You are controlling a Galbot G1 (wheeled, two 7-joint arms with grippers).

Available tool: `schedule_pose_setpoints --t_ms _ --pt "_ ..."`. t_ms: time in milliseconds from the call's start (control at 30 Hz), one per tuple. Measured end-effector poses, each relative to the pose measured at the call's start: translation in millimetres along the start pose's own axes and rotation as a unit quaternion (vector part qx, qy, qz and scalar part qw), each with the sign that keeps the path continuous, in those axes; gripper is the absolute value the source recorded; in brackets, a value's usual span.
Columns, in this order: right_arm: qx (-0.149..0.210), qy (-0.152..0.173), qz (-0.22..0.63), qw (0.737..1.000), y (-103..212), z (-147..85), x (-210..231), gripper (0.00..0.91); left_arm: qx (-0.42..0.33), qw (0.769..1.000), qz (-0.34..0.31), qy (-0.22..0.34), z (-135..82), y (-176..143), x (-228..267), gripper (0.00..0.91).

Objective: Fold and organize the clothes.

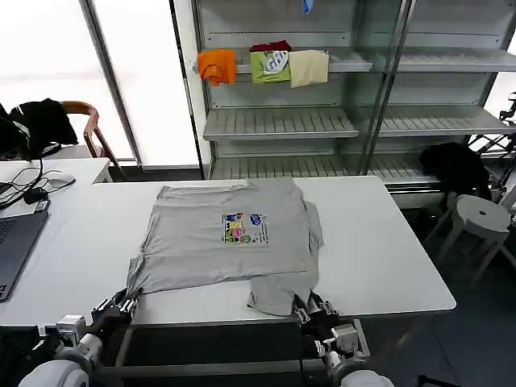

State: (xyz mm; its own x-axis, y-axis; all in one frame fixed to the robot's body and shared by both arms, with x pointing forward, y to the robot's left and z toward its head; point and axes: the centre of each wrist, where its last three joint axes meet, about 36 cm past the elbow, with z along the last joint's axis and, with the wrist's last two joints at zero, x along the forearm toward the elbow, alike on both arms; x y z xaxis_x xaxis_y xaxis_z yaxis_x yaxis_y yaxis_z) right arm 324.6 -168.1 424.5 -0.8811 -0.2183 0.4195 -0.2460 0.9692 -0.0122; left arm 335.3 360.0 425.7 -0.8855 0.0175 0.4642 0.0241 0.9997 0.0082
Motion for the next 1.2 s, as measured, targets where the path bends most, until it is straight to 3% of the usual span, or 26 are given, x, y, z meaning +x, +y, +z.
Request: schedule_pose_setpoints --t_ms 367,833,1200 --pt "-0.03 -0.062 0.009 0.998 0.0 -19.8 -14.4 0.0 0.035 0.998 0.004 -0.051 -17.4 5.4 -6.1 0.01" --pt "-0.038 -0.127 0.017 0.991 -12.2 -79.9 -88.1 0.0 0.11 0.988 0.041 -0.105 -61.7 8.5 -44.1 0.01" --pt "-0.023 -0.124 0.021 0.992 -24.9 -112.6 -167.1 0.0 0.139 0.982 0.039 -0.121 -90.0 14.0 -99.3 0.01"
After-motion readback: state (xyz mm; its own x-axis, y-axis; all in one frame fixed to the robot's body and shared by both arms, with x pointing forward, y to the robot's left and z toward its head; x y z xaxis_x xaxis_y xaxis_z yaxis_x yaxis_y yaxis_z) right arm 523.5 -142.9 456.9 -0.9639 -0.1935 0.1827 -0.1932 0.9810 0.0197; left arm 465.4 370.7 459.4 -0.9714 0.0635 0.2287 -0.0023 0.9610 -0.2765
